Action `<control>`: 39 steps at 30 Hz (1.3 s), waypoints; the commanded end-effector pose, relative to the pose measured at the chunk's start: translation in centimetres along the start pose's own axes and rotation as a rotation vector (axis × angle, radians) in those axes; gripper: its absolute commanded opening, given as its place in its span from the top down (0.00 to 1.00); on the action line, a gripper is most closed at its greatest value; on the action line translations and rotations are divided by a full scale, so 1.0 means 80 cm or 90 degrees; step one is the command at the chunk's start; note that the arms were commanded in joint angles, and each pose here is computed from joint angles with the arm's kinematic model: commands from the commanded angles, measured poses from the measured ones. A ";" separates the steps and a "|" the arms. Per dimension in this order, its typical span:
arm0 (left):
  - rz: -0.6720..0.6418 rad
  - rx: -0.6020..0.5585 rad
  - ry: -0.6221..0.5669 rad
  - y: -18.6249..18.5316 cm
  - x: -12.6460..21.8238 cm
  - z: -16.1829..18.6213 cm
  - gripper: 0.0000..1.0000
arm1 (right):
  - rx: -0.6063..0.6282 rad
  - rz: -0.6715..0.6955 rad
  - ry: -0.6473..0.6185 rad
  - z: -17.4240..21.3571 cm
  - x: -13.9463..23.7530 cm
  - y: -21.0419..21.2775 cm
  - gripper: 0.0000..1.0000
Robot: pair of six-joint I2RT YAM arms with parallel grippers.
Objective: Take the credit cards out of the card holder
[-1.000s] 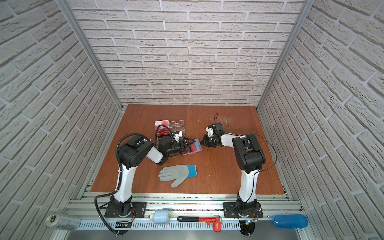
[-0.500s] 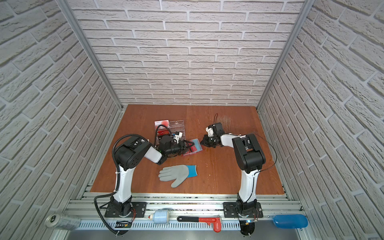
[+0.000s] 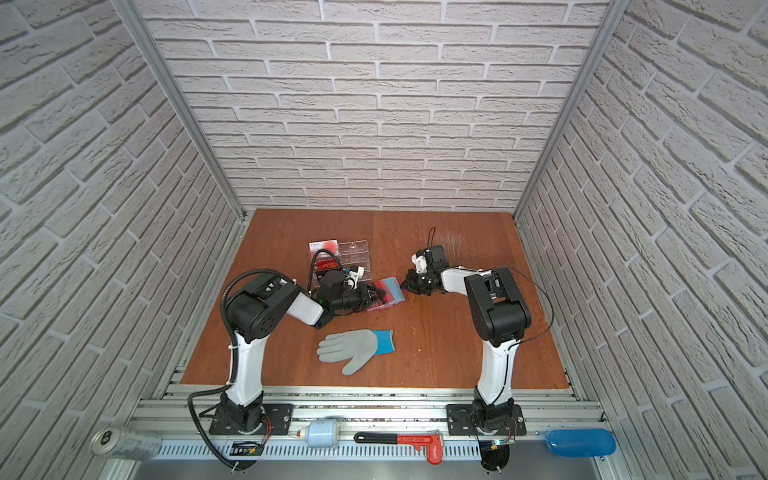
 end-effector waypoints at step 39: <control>-0.153 -0.067 0.005 -0.008 0.039 -0.009 1.00 | -0.005 0.171 0.078 0.059 0.019 -0.040 0.92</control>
Point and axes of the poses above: each gripper's point midway between its finger pads, its own x axis back along the fingers, its own y axis along the line the jaws close on, z = x × y, the point moved 4 cm from there along x, back along the fingers, and after that the axes turned 3 degrees about x, right-handed, at the moved point
